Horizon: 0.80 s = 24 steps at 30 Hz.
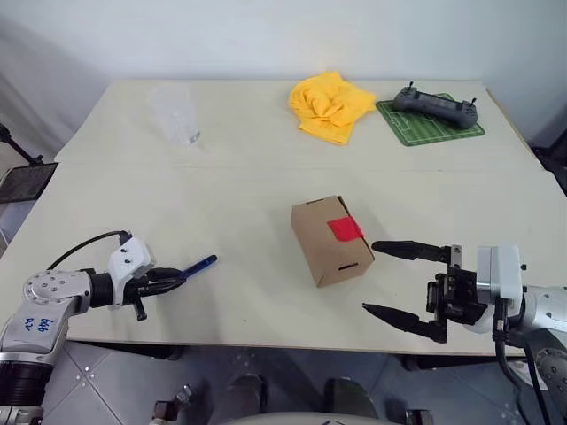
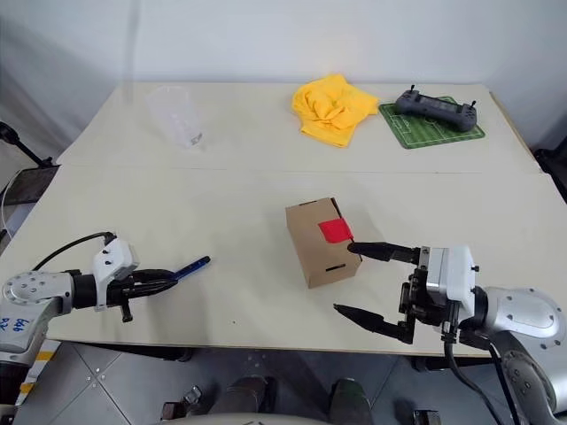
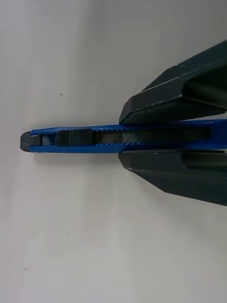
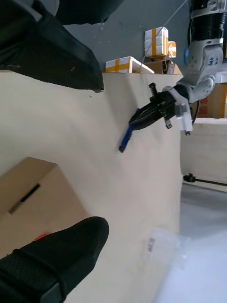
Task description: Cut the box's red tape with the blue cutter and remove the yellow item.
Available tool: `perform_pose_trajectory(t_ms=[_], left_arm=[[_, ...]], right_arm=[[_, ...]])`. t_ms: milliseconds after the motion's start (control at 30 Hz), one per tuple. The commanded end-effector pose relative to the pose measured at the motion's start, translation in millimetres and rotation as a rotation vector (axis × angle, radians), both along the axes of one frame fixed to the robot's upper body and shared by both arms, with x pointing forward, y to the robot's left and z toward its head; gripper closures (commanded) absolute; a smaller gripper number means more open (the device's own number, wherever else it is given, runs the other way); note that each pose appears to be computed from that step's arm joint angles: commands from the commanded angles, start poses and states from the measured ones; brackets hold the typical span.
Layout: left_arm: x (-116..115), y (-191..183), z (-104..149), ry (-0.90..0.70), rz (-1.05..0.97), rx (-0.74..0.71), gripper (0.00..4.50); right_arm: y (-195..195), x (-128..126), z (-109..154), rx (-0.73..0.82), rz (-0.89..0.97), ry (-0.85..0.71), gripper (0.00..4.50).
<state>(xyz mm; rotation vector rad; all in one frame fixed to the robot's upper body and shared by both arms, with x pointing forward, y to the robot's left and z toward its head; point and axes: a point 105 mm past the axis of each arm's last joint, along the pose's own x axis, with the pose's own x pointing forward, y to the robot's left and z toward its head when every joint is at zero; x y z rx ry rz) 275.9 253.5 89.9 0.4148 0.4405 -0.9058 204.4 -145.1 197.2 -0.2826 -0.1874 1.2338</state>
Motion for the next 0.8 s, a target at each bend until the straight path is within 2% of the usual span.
perform_pose_trajectory(t_ms=[33, 167, 300, 367, 467, 567, 633, 800], left_arm=[[-12, -8, -28, 0.104, -0.031, 0.026, 4.06], [-11, -28, -14, 0.046, -0.117, -0.011, 4.06], [-22, -60, 7, 0.010, -0.291, 0.003, 4.06], [-28, -92, 23, -0.015, -0.399, 0.005, 4.06], [-36, -145, 35, -0.031, -0.517, -0.001, 4.06], [-40, -165, 26, 0.035, -0.516, 0.039, 4.06], [-49, -176, 18, 0.102, -0.584, 0.071, 4.06], [-48, -205, 9, 0.138, -0.622, 0.103, 4.06]], right_arm=[[3, -4, 2, 0.002, 0.016, -0.007, 0.00], [2, -5, 0, -0.009, 0.013, 0.016, 0.00], [3, -5, 3, 0.015, -0.028, 0.116, 0.00], [5, -7, 3, 0.008, -0.032, 0.160, 0.00], [9, -17, -16, -0.100, -0.007, 0.228, 0.00], [8, -21, -32, -0.196, -0.020, 0.270, 0.00], [6, -27, -46, -0.294, -0.029, 0.328, 0.00], [7, -30, -52, -0.317, -0.063, 0.347, 0.00]])
